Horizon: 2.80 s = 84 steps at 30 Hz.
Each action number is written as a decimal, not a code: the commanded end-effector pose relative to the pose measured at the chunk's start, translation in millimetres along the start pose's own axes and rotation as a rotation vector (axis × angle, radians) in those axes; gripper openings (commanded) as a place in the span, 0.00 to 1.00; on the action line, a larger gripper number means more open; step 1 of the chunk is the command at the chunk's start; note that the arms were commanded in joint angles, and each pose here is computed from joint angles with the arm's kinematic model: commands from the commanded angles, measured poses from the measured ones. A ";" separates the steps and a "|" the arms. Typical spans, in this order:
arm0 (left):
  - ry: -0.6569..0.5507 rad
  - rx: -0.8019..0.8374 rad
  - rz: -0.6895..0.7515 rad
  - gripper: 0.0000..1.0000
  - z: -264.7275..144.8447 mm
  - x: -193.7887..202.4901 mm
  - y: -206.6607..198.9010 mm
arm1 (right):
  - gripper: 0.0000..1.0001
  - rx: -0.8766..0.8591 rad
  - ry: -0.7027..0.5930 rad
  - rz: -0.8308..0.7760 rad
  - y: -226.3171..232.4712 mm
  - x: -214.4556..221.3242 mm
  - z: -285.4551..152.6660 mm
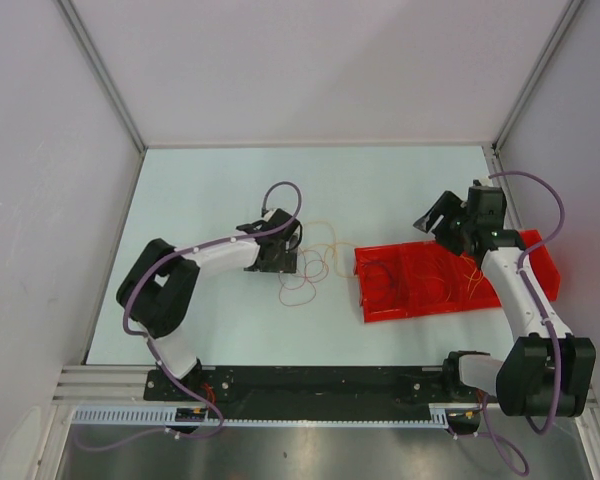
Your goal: Untangle the cables
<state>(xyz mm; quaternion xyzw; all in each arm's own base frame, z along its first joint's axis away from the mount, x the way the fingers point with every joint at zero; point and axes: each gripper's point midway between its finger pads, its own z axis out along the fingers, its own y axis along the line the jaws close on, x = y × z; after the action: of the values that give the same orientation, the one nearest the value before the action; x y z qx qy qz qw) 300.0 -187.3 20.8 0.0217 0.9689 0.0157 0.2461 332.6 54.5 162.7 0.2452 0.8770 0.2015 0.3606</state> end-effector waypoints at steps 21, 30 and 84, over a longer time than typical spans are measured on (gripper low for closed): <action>-0.050 0.112 -0.156 0.60 18.6 -53.4 -1.7 | 0.75 -0.052 -0.015 -0.019 10.3 -14.0 0.5; -0.013 0.090 -0.175 0.26 25.8 -46.7 2.2 | 0.75 -0.047 -0.011 -0.025 9.1 -12.3 -2.2; -0.645 0.828 0.122 0.00 -404.8 -208.6 -87.2 | 0.77 -1.068 -0.165 -0.355 193.6 -12.5 -218.9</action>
<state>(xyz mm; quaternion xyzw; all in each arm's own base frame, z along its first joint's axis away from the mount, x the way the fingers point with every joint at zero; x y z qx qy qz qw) 305.2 -265.2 454.4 0.1193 0.7901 -0.2974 0.5226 247.3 173.7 377.1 -0.0944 0.6840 0.5389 0.4826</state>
